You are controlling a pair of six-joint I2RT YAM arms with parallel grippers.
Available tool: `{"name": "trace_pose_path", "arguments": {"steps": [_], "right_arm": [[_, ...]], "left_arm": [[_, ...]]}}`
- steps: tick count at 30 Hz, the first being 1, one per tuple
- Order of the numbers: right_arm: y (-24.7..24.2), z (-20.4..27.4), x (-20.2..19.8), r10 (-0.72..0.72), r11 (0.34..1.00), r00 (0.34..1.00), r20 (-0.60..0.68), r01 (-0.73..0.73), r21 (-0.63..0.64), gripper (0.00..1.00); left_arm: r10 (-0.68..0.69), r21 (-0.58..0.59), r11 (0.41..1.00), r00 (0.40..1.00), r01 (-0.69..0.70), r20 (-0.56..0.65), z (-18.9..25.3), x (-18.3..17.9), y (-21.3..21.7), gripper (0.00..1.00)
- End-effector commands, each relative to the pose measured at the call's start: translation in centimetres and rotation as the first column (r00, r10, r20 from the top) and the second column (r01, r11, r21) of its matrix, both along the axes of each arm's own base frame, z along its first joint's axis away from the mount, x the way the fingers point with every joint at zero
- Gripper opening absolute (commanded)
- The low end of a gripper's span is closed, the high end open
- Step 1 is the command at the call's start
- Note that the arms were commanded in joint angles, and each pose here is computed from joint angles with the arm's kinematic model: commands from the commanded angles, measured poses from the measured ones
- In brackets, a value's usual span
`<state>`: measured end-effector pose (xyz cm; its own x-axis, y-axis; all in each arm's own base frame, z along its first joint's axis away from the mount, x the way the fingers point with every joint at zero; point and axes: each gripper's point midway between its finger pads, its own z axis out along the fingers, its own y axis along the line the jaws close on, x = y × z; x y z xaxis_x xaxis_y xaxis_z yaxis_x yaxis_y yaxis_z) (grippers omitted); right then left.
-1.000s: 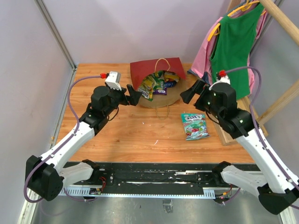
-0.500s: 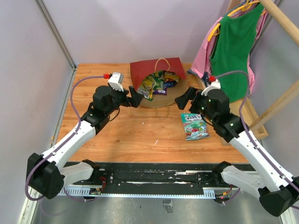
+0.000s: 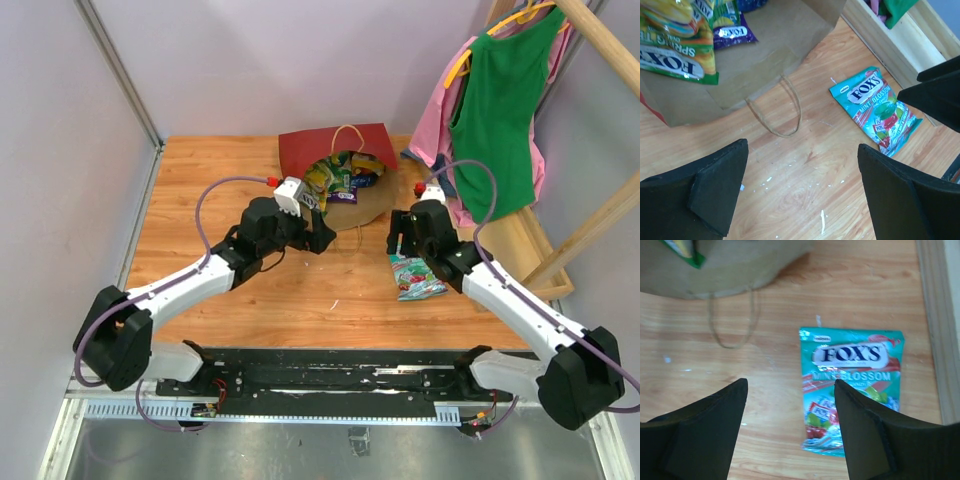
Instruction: Take the snacks out of the paper bag
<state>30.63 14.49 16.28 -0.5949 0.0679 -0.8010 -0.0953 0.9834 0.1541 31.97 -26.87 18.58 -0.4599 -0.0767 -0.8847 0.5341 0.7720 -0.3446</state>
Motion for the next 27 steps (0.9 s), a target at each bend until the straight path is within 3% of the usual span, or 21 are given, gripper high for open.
{"name": "trace_pose_path", "arguments": {"steps": [1,6,11,14,18,27], "right_arm": [[-3.2,-4.5,-0.1,-0.094,0.996,0.993,-0.07,0.093,-0.018,0.69],[-5.3,-9.5,-0.7,-0.136,0.99,0.971,-0.196,0.139,0.001,0.67],[-5.7,-12.0,-1.1,-0.144,0.989,0.955,-0.259,0.148,-0.004,0.66],[-5.9,-12.6,-1.1,-0.163,0.986,0.948,-0.275,0.169,0.0,0.66],[-5.5,-11.2,-0.9,-0.156,0.984,0.957,-0.246,0.172,0.046,0.67],[-6.0,-6.6,-1.2,-0.141,0.986,0.986,-0.093,0.149,0.079,0.68]], "left_arm": [[-0.019,-0.129,0.991,1.0,0.02,0.009,0.8,0.5,-1.9,0.93],[0.018,-0.128,0.992,1.0,-0.018,0.0,0.2,2.5,-3.0,0.87],[0.175,0.039,0.984,0.984,-0.176,0.039,-2.4,5.3,-2.5,0.85],[0.286,0.188,0.935,0.952,-0.302,0.108,-4.5,7.0,-1.9,0.85],[0.358,0.318,0.85,0.903,-0.42,0.237,-5.3,9.0,-1.8,0.84],[0.397,0.406,0.748,0.844,-0.525,0.361,-5.8,12.8,-2.1,0.78]]}}
